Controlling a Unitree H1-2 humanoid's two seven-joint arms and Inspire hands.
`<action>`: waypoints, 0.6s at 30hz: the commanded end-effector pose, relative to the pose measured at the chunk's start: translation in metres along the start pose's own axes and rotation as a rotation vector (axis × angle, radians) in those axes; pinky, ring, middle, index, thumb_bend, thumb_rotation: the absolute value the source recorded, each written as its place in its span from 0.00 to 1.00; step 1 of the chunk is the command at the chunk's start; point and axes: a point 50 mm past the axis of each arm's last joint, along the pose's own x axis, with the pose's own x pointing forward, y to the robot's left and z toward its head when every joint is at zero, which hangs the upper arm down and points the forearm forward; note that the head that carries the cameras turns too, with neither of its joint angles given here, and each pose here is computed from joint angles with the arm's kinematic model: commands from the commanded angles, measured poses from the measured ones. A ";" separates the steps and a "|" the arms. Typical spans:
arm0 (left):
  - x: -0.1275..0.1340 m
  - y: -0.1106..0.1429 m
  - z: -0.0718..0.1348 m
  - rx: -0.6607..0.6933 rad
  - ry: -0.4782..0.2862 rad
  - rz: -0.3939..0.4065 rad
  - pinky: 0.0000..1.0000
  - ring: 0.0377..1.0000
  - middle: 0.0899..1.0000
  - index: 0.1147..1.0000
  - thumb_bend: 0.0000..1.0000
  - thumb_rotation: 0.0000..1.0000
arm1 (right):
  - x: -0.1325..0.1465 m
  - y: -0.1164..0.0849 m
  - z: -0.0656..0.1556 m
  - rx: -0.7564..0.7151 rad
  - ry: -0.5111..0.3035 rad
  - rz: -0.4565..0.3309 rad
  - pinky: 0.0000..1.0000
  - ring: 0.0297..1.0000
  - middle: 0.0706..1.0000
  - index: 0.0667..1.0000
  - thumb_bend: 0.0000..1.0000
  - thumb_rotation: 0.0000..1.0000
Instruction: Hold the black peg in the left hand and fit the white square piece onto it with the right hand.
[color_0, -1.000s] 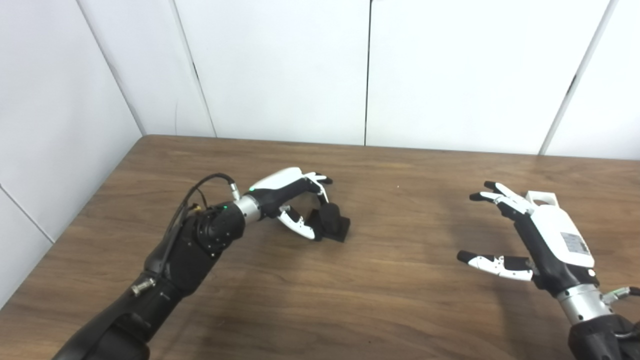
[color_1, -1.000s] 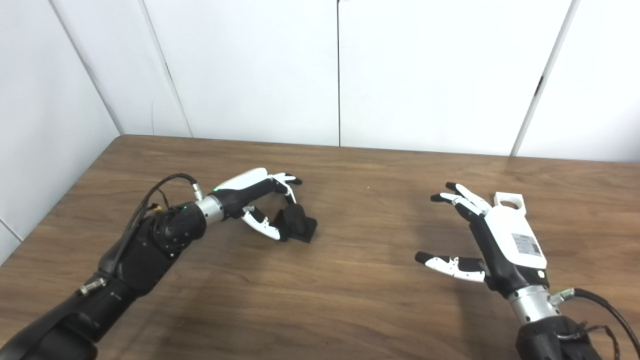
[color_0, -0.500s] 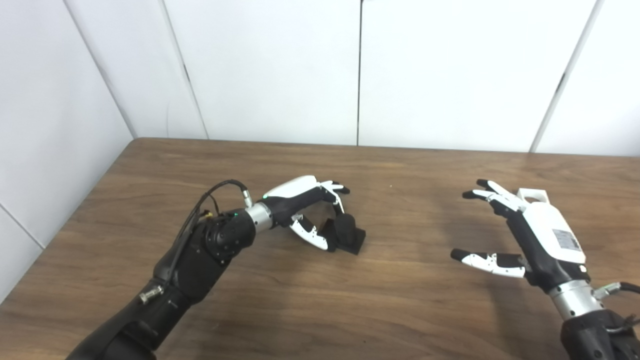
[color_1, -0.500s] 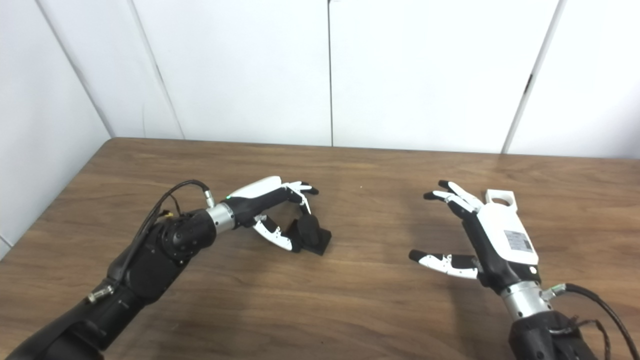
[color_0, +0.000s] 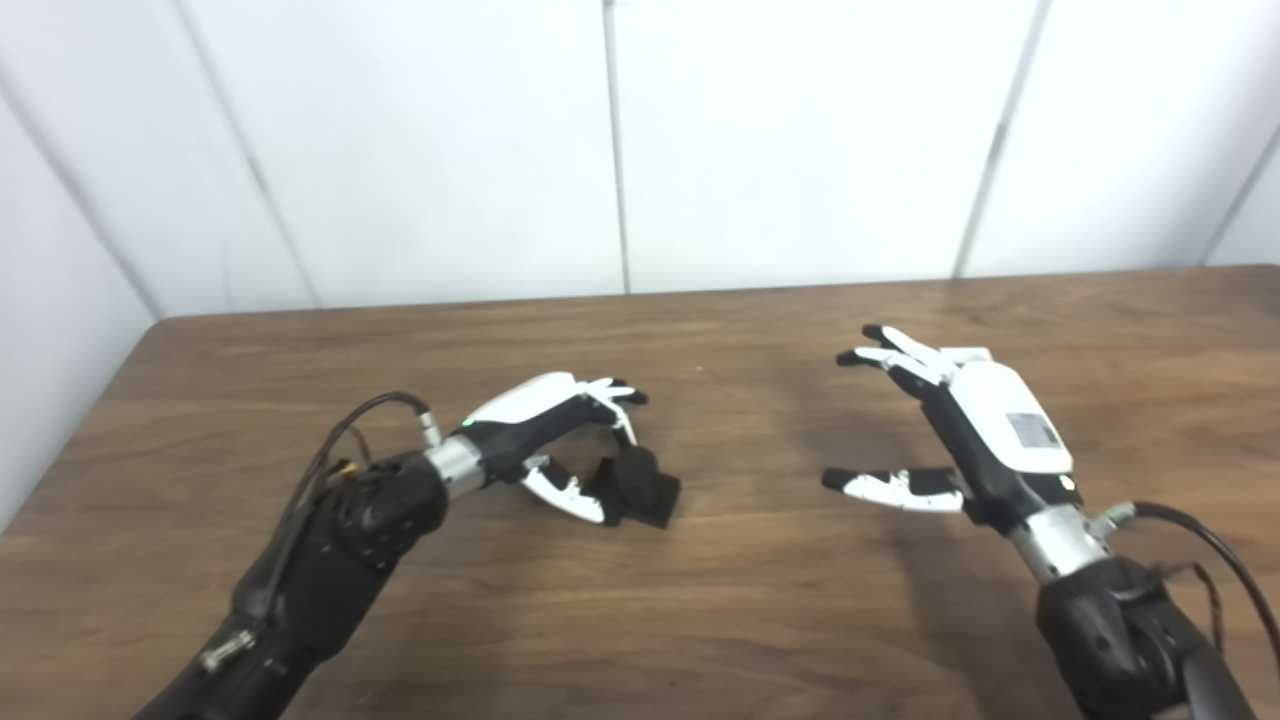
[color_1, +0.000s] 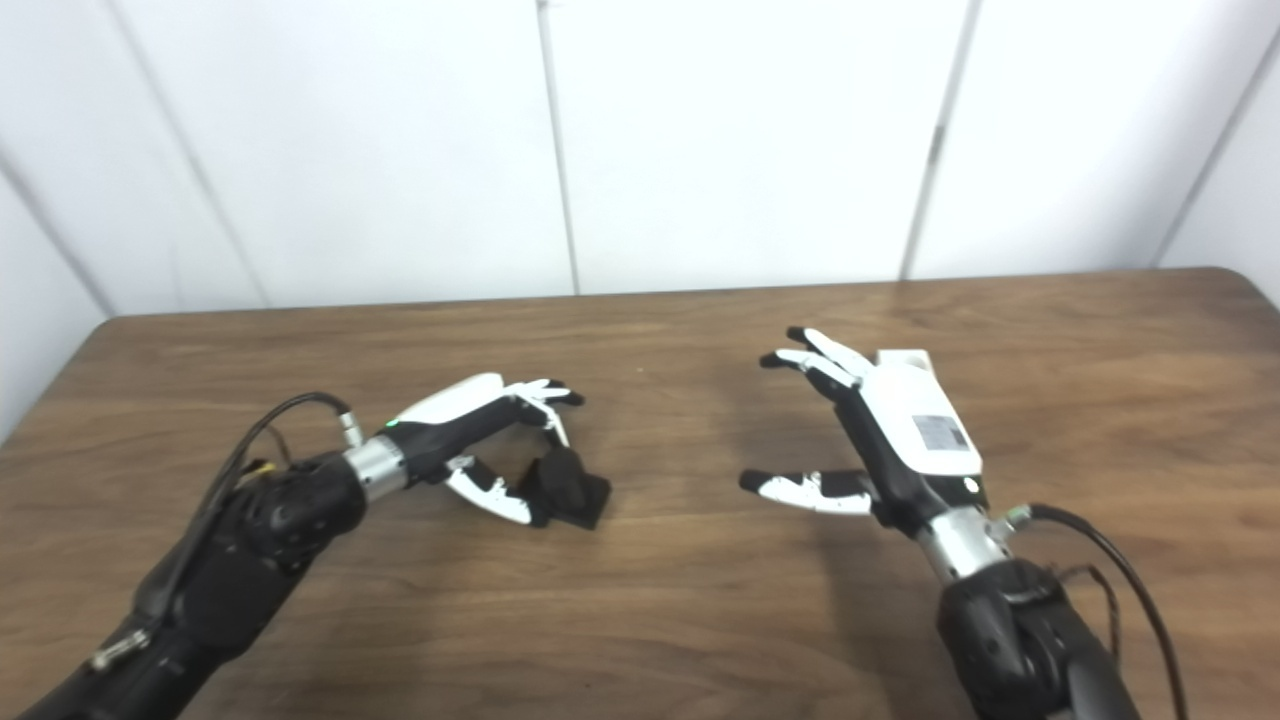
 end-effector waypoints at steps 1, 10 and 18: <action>-0.010 -0.024 -0.013 -0.004 0.030 -0.117 1.00 1.00 0.94 0.42 0.52 0.08 | 0.010 -0.025 0.004 -0.039 -0.020 -0.098 0.76 0.89 0.92 0.80 0.65 0.50; -0.012 -0.024 -0.016 -0.029 0.012 -0.128 1.00 1.00 0.94 0.42 0.52 0.08 | 0.006 -0.072 -0.016 -0.155 0.027 -0.170 0.74 0.89 0.91 0.80 0.64 0.49; -0.015 -0.022 -0.019 -0.031 0.011 -0.138 1.00 1.00 0.94 0.42 0.52 0.08 | 0.028 -0.099 -0.035 -0.279 0.061 -0.106 0.75 0.91 0.95 0.81 0.69 0.49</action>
